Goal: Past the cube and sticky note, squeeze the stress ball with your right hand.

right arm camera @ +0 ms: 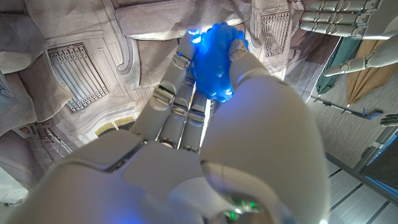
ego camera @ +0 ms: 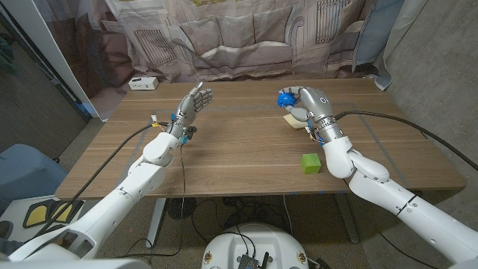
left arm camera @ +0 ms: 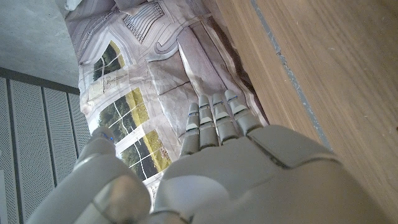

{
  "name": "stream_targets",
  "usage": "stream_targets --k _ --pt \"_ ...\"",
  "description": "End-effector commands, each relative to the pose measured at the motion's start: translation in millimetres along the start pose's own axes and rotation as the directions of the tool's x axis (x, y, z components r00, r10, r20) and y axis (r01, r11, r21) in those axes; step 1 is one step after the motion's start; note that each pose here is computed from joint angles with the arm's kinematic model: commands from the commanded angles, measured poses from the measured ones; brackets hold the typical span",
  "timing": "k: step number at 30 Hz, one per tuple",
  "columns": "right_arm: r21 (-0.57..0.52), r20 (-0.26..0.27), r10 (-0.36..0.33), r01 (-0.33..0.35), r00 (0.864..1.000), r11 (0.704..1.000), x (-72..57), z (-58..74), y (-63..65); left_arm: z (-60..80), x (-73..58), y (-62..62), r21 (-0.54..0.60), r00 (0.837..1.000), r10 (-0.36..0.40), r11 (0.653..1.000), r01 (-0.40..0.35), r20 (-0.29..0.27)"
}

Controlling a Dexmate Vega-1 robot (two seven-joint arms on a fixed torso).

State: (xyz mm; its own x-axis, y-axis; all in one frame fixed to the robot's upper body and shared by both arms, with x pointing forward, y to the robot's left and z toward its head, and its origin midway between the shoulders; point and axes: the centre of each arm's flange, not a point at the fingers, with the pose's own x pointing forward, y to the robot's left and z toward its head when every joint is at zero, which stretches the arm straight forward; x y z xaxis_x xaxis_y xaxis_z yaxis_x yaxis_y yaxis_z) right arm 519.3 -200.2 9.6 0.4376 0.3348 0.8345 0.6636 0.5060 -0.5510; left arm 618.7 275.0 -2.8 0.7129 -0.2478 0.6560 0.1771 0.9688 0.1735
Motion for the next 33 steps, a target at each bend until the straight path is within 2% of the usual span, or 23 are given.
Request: stream_targets --k 1,33 --pt "0.016 -0.001 -0.033 0.033 0.999 0.999 -0.4 -0.3 -1.2 -1.0 1.5 0.0 0.000 1.000 -0.008 1.000 0.008 0.001" --pt "-0.003 -0.022 -0.040 0.040 0.999 0.999 -5.8 1.1 -0.5 -5.1 1.4 -0.8 -0.014 1.000 -0.017 1.000 0.016 -0.012"
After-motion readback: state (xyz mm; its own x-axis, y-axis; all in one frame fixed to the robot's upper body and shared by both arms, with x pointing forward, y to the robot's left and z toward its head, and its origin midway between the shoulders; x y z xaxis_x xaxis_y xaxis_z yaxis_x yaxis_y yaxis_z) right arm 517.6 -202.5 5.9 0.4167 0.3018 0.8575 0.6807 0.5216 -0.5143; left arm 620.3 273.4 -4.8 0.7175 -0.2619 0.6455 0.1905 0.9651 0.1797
